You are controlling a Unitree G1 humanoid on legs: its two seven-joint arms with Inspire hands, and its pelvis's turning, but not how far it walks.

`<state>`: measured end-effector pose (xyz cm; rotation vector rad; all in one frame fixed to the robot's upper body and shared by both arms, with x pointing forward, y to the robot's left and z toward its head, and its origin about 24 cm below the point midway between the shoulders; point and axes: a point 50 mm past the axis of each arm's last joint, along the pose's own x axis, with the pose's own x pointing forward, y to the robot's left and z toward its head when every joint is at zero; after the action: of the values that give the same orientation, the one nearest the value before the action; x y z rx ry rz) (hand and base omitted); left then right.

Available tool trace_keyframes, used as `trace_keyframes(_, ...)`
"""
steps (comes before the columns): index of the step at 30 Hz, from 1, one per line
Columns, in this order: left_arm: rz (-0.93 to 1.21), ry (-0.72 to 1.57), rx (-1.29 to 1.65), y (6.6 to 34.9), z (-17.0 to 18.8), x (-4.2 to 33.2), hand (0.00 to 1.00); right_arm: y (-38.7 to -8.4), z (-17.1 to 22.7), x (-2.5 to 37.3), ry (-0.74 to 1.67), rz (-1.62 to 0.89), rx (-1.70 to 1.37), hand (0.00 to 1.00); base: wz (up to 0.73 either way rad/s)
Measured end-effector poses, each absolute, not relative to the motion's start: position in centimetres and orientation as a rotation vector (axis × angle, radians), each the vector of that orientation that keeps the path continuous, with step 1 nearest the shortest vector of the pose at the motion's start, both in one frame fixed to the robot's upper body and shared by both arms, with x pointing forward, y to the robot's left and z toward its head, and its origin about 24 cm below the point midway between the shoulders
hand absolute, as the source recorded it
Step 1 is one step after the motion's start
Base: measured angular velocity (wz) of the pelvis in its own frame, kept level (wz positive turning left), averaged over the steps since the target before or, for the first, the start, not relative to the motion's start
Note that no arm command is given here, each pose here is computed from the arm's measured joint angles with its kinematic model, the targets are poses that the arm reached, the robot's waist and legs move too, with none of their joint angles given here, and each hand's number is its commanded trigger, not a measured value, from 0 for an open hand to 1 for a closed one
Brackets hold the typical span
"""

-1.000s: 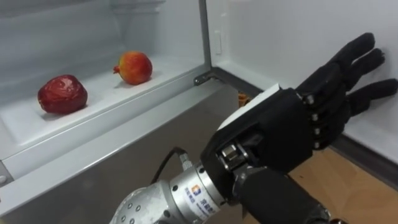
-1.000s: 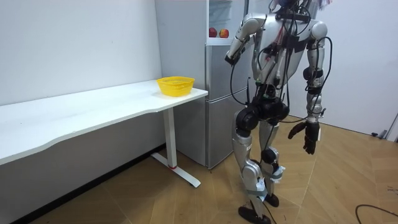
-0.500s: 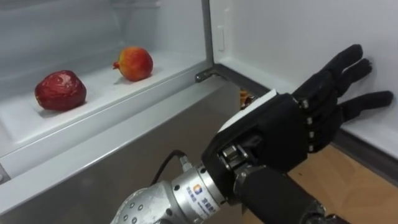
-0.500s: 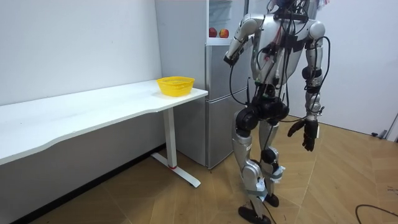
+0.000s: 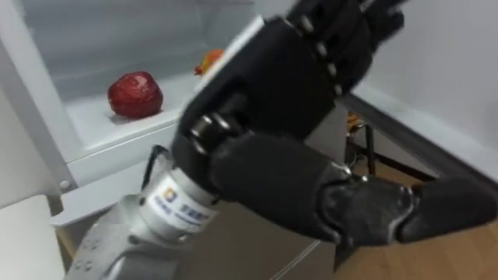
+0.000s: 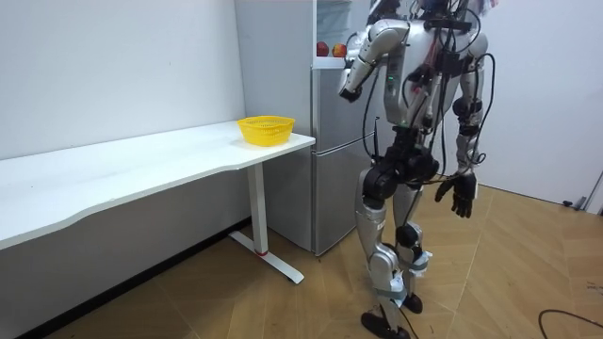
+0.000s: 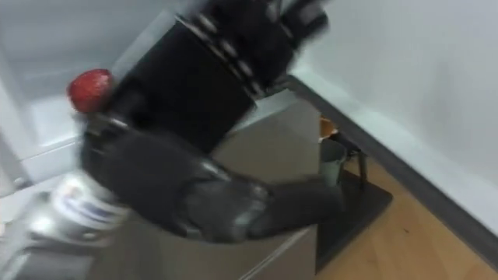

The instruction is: Retrieve from the upper fridge

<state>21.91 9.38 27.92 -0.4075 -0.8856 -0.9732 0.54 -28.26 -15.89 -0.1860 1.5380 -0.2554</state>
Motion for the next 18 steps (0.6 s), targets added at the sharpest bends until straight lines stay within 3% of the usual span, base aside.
trace_keyframes(10,-0.578,-1.144,-0.383,15.2,30.6,20.7,0.00,-26.5,-16.5,-0.3,1.520,-0.157,-0.277,0.00,0.22)
trace_keyframes(13,-0.390,-1.233,-0.330,17.5,31.3,19.9,0.00,-26.2,-16.5,-1.6,1.539,-0.167,-0.281,0.00,0.14)
trace_keyframes(18,0.117,-1.347,-0.183,23.8,31.6,17.4,0.00,-26.4,-16.3,-3.2,1.562,-0.214,-0.258,0.00,0.19)
